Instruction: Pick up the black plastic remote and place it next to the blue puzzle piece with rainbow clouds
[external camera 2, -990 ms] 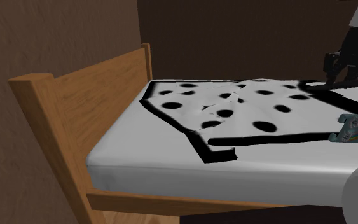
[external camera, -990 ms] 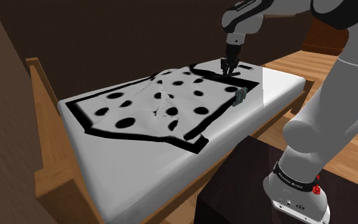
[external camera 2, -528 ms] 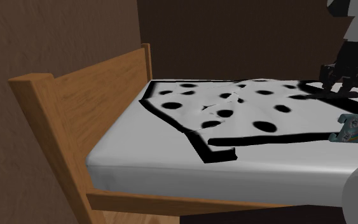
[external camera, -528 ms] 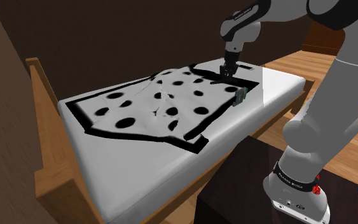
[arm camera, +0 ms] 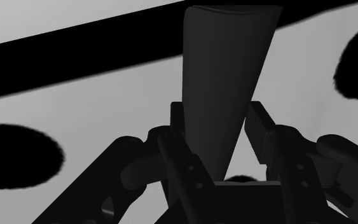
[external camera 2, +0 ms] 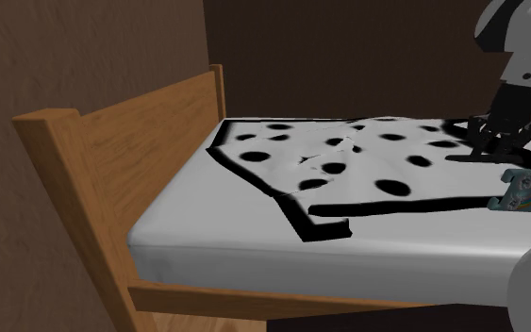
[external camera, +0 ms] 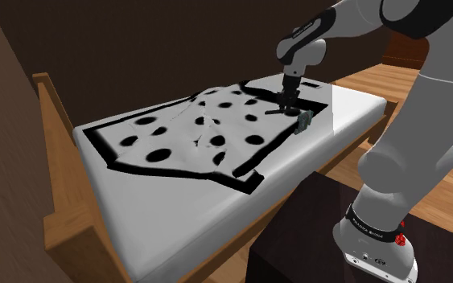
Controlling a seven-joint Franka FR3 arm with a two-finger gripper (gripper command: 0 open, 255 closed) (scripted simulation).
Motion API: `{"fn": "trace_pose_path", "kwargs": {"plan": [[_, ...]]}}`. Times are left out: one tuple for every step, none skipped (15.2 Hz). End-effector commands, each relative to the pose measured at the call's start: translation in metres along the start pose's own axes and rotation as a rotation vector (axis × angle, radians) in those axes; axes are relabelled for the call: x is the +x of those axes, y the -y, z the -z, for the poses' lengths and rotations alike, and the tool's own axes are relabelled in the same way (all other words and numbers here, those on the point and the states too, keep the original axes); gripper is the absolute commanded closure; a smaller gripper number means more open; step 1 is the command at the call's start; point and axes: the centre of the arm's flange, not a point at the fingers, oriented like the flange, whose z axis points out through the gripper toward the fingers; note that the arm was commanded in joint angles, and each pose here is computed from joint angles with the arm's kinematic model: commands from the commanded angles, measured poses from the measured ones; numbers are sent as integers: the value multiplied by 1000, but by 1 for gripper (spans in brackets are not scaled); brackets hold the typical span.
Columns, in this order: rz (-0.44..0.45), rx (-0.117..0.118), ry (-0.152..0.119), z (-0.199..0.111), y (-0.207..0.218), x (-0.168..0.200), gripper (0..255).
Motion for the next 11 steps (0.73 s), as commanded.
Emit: {"fn": "trace_pose_path", "kwargs": {"plan": [[0,0,-1,-10,0,0,255],[0,0,-1,-15,-1,0,255],[0,0,-1,-21,-1,0,255],[0,0,-1,-26,-2,0,255],[0,0,-1,-31,-2,0,255],[0,0,-1,-36,-2,0,255],[0,0,-1,-42,-3,0,255],[0,0,-1,-47,-3,0,255],[0,0,-1,-52,-4,0,255],[0,0,-1,-57,-4,0,255],[0,0,-1,-63,-5,0,255]]}}
